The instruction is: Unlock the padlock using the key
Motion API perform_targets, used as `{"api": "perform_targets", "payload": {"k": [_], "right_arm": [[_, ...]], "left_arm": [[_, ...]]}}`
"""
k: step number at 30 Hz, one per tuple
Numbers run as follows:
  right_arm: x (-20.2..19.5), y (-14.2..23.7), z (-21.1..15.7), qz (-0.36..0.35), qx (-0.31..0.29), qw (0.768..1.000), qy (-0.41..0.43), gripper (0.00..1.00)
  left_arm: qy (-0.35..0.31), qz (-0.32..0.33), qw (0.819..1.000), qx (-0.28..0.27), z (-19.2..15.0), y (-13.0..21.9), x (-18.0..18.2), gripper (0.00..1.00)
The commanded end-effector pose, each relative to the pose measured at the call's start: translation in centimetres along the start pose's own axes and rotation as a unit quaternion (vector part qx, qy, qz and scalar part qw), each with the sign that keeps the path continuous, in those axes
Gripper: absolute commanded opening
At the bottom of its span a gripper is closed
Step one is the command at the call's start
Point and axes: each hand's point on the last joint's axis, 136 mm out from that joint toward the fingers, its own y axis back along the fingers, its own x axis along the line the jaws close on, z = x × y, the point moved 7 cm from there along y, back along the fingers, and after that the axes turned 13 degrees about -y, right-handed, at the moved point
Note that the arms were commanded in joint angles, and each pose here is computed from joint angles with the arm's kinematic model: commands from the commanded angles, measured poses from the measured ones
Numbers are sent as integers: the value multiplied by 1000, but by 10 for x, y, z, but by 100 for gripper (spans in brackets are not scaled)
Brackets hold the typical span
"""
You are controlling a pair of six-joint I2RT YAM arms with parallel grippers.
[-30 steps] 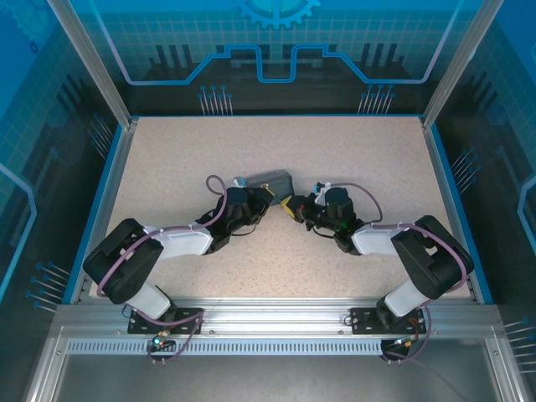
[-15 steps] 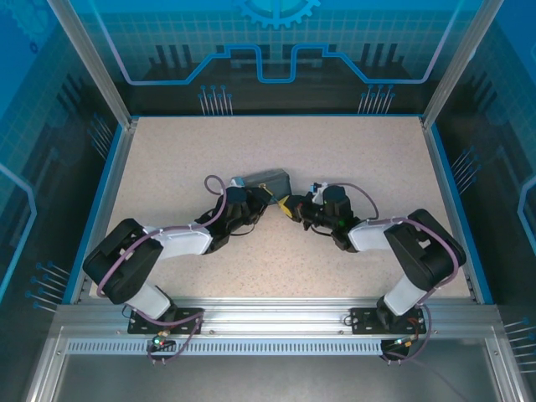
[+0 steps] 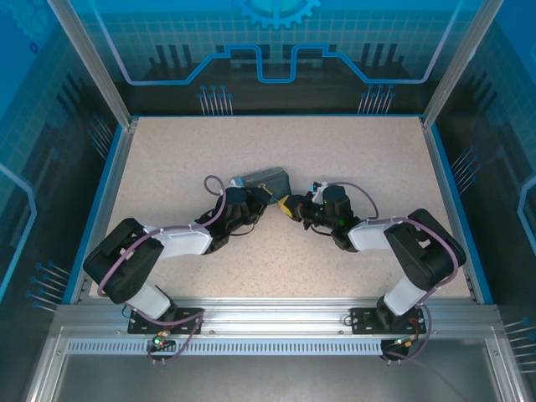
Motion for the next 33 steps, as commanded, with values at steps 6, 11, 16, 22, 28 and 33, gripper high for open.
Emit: {"api": "perform_targets", "payload": {"k": [6,11,16,22,28,33], "right_arm": [[5,5,2,6,5,1000,25,0],[-4,7,4,4,-1,1000,14,0],[-9,11,4,2,-5,1000,9,0],[-9,19,3,7,-11,1000,11,0],[-4,26,2,19,-10,1000,14,0],[-3,33,0,17,-14,1000,19,0]], "left_arm": [[-3,-68,995,76,-19,12,-23,0],[1,-67,995,72,-18,11,-23,0],[5,-70,995,70,-16,10,-25,0],[8,-69,995,68,-16,10,-25,0],[13,-69,995,68,-15,9,-23,0],[17,-67,995,66,-14,9,-21,0]]}}
